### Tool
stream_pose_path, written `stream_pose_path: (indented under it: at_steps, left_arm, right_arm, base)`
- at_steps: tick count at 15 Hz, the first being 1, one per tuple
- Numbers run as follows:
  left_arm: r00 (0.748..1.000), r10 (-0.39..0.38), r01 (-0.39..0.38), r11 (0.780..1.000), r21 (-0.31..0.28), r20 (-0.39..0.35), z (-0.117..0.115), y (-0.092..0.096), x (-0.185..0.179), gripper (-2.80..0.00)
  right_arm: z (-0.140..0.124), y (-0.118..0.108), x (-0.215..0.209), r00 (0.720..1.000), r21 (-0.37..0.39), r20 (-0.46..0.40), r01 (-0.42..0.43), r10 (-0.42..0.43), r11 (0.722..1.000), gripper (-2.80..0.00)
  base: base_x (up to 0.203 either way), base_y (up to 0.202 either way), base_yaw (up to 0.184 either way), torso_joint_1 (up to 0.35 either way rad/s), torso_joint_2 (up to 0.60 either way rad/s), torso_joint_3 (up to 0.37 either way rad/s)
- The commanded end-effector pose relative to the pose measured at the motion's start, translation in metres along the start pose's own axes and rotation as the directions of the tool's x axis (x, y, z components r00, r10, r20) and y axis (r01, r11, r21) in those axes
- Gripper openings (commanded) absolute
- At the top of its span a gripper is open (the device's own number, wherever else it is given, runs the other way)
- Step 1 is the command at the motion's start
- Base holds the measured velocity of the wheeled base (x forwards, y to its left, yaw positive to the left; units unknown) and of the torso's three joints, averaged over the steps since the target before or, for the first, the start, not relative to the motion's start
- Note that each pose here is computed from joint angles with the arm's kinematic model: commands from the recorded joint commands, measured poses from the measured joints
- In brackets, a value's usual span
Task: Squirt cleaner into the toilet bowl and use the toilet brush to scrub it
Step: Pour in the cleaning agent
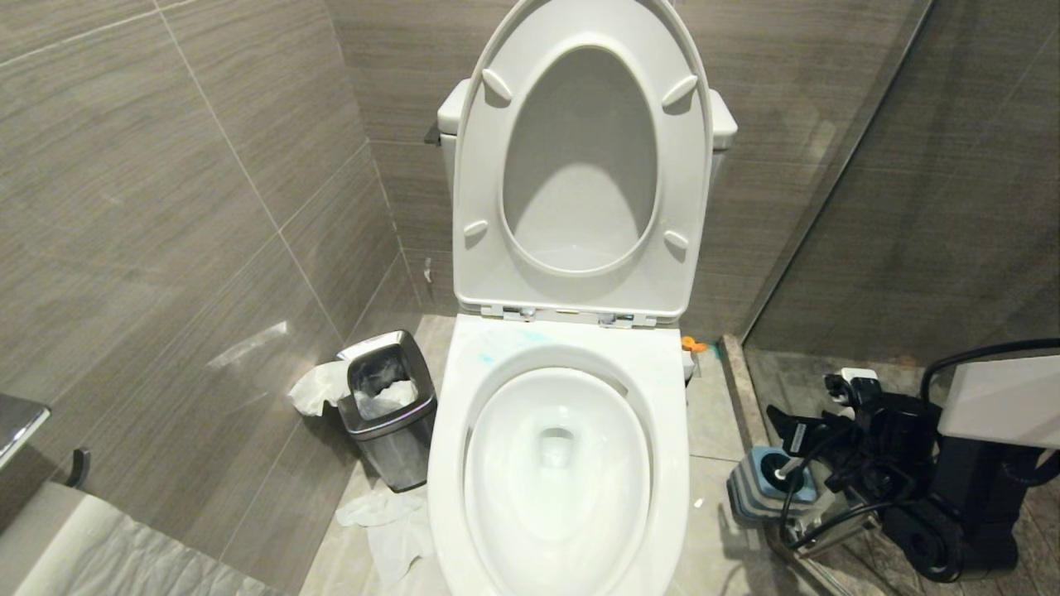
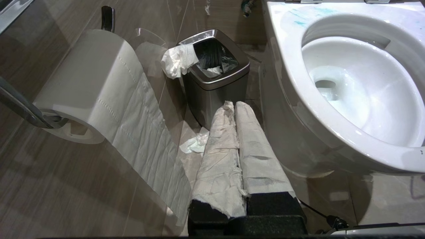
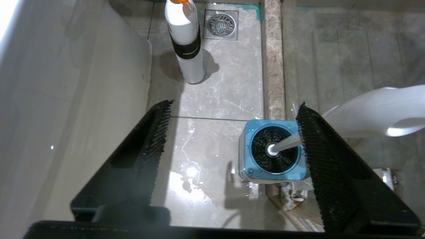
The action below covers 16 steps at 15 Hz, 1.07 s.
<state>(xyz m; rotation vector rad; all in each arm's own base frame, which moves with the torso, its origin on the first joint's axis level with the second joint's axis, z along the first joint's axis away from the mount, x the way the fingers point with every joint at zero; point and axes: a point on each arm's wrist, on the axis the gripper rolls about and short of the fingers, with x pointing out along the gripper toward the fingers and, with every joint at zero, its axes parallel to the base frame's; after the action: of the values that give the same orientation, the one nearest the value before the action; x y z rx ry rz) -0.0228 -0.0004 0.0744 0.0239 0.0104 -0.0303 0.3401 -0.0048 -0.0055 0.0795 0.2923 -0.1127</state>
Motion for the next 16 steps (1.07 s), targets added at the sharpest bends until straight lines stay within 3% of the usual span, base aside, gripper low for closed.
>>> stream_pose_path:
  at_steps: [1,5,7,16]
  left_arm:
    - [1.0,0.0,0.0,1.0,0.0,-0.001,0.0,0.0,0.0,-2.8]
    - [1.0,-0.001,0.001,1.0,0.0,-0.002,0.0,0.0,0.0,-2.8]
    - [1.0,0.0,0.0,1.0,0.0,-0.001,0.0,0.0,0.0,-2.8]
    - [1.0,0.0,0.0,1.0,0.002,0.0,0.0,0.0,0.0,-2.8]
  right_arm:
    - [0.001,-0.001,0.001,1.0,0.016,0.011,0.003,-0.003,1.0,0.0]
    - [0.0,-0.012,-0.001,1.0,0.048,-0.003,0.009,-0.008,0.999,0.0]
    - [0.001,-0.012,-0.002,1.0,0.048,-0.001,-0.026,0.026,0.999,0.0]
    - [0.002,-0.011,-0.002,0.999,0.047,0.0,-0.036,0.036,0.998,0.0]
  base:
    - [0.0,0.0,0.0,0.0,0.0,0.0]
    - [0.0,0.0,0.0,0.0,0.0,0.0]
    - [0.0,0.0,0.0,0.0,0.0,0.0]
    - [0.0,0.0,0.0,0.0,0.0,0.0]
